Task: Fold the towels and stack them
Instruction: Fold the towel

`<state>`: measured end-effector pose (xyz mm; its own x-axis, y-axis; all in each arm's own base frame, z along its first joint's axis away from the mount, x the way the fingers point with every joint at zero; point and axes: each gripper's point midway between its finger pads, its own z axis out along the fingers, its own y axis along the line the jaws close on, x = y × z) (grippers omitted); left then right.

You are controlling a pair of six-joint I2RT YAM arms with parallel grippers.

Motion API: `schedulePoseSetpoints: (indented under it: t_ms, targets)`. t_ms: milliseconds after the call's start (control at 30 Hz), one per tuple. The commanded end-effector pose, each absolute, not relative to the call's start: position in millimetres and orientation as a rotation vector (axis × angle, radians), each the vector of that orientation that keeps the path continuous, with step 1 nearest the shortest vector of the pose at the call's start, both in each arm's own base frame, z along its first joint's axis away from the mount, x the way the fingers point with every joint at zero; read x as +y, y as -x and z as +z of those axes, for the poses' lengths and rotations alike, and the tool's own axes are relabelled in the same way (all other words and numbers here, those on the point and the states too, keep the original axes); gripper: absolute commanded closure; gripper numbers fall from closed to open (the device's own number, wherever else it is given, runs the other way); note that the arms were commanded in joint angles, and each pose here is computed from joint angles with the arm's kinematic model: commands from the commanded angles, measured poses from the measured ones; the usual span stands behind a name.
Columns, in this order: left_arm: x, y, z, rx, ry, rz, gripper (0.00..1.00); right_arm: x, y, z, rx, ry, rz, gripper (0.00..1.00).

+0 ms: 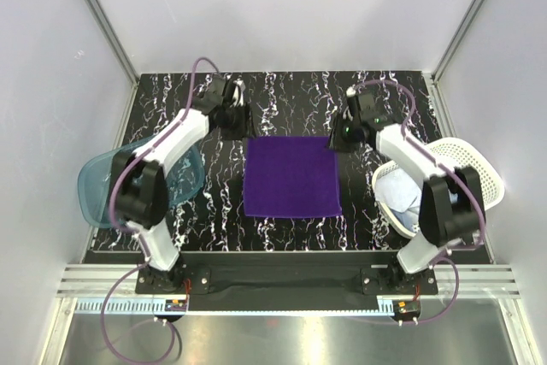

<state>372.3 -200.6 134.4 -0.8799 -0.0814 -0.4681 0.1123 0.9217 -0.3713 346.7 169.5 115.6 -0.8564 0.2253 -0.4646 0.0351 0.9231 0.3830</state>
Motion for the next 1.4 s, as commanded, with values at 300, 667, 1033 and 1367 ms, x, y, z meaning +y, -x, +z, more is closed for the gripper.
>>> schedulePoseSetpoints:
  t_ms: [300, 667, 1033, 1367]
  targets:
    - [-190, -455, 95, 2.615, -0.261, -0.351, 0.51, 150, -445, 86, 2.626, 0.099, 0.608, 0.63]
    - [-192, -468, 48, 2.652, -0.334, -0.412, 0.51, 134, -470, 58, 2.647, 0.252, 0.635, 0.70]
    - [-195, -471, 39, 2.637, -0.403, -0.431, 0.51, 142, -479, 44, 2.652, 0.269, 0.706, 0.77]
    - [-191, -482, 47, 2.607, -0.422, -0.379, 0.50, 126, -479, 67, 2.685, 0.049, 0.586, 0.62]
